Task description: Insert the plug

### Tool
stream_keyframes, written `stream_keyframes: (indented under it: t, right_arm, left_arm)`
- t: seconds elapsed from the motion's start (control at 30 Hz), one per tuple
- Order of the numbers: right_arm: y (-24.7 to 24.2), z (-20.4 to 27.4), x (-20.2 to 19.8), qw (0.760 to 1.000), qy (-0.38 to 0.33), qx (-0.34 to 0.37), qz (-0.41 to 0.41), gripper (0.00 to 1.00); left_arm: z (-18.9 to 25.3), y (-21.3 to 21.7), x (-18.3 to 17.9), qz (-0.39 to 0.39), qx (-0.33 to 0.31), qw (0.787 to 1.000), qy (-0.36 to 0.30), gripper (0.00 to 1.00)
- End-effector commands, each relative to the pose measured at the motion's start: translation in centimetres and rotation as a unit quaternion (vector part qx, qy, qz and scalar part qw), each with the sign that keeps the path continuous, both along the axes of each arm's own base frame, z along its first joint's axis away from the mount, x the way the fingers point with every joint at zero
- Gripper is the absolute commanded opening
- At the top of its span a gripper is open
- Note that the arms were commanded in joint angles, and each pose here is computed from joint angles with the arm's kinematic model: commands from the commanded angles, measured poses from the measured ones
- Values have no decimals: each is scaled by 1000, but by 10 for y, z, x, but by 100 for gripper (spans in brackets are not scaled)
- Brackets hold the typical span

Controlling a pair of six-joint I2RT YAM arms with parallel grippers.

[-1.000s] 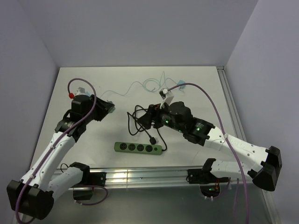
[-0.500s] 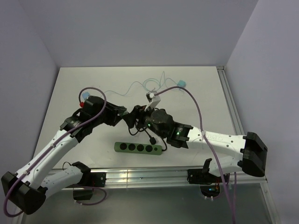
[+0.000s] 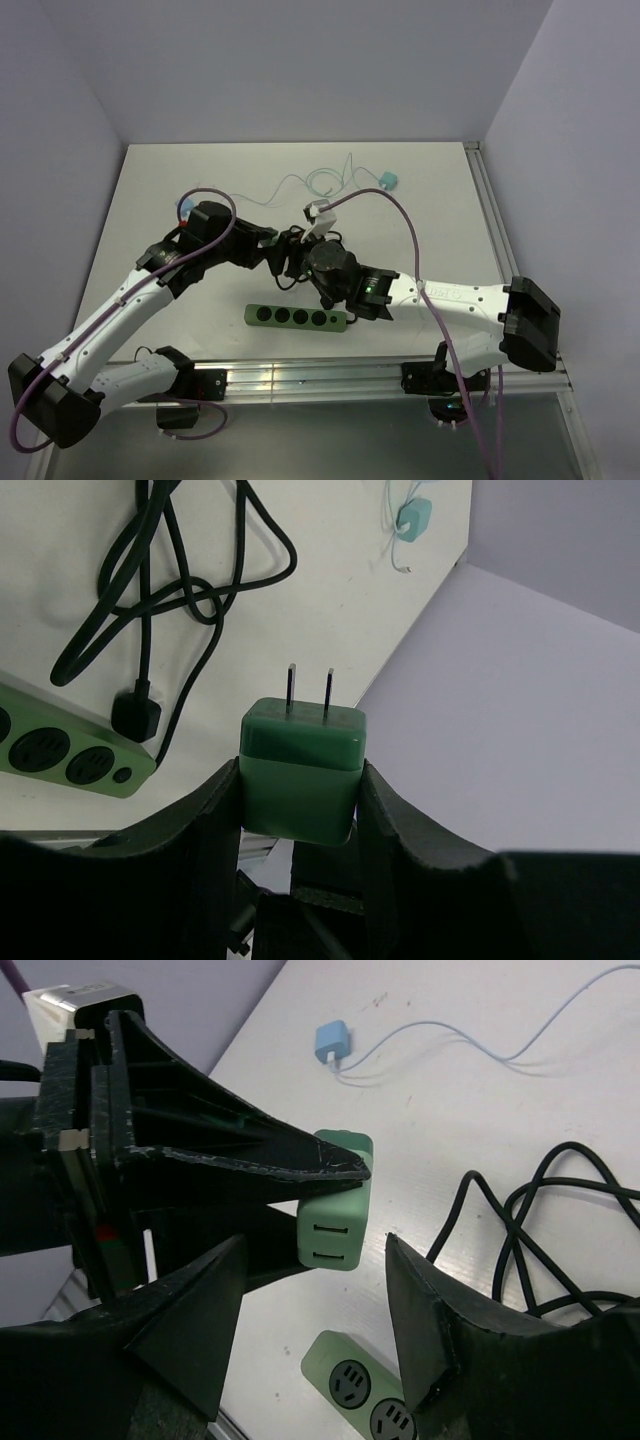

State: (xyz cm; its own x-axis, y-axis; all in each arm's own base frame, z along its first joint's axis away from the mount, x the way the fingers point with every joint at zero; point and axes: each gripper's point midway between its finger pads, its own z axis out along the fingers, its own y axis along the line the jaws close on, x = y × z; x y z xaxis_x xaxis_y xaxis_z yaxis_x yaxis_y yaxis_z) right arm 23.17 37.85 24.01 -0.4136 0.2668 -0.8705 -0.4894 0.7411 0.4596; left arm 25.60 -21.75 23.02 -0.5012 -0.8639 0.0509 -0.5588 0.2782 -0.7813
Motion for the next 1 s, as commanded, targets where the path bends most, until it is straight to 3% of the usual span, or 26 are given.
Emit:
stream_keyframes:
  t: [0.0,0.37,0.43,0.47,0.5,0.53,0.6,0.7,0.73,0.77,0.83,0.87,0.97]
  right_arm:
    - [5,31,12,999,-27,30,-28,64]
    - [20,30,20,998,-21,37,-36,54]
    - [21,27,20,998,-16,38,-37,42]
    - [20,23,21,998,-13,34,-42,32]
    - [18,22,22,998,-11,33,-48,13]
    - [17,20,22,998,-7,32,-50,8]
    - [10,16,23,998,-3,26,-61,0]
    - [-1,10,21,997,0,24,-73,0]
    - [-8,5,20,997,5,14,-77,0]
    - [-11,4,19,997,7,10,-79,0]
    - [-24,0,16,997,15,-5,-81,0]
    - [-30,-2,16,997,17,-11,-77,0]
    - [-48,-10,6,998,36,-39,-31,0]
  left_arm:
    - [13,-4,-1,6,-27,1000,-5,0]
    - [15,-10,-8,-6,-49,999,-1,0]
    - [15,-12,-9,-12,-54,998,-2,0]
    - [18,-13,-8,-14,-59,998,-11,1]
    - [19,-14,-8,-17,-60,998,-15,0]
    - [19,-13,-8,-16,-58,998,-16,1]
    - [21,-10,-7,-13,-52,998,-28,8]
    - [30,-6,-6,-14,-48,997,-53,41]
    - [33,-1,-4,-5,-39,997,-64,60]
    - [34,5,1,7,-24,997,-76,68]
    - [42,22,3,19,24,995,-96,78]
    - [43,40,9,47,65,991,-109,89]
    - [48,80,8,90,137,979,-119,96]
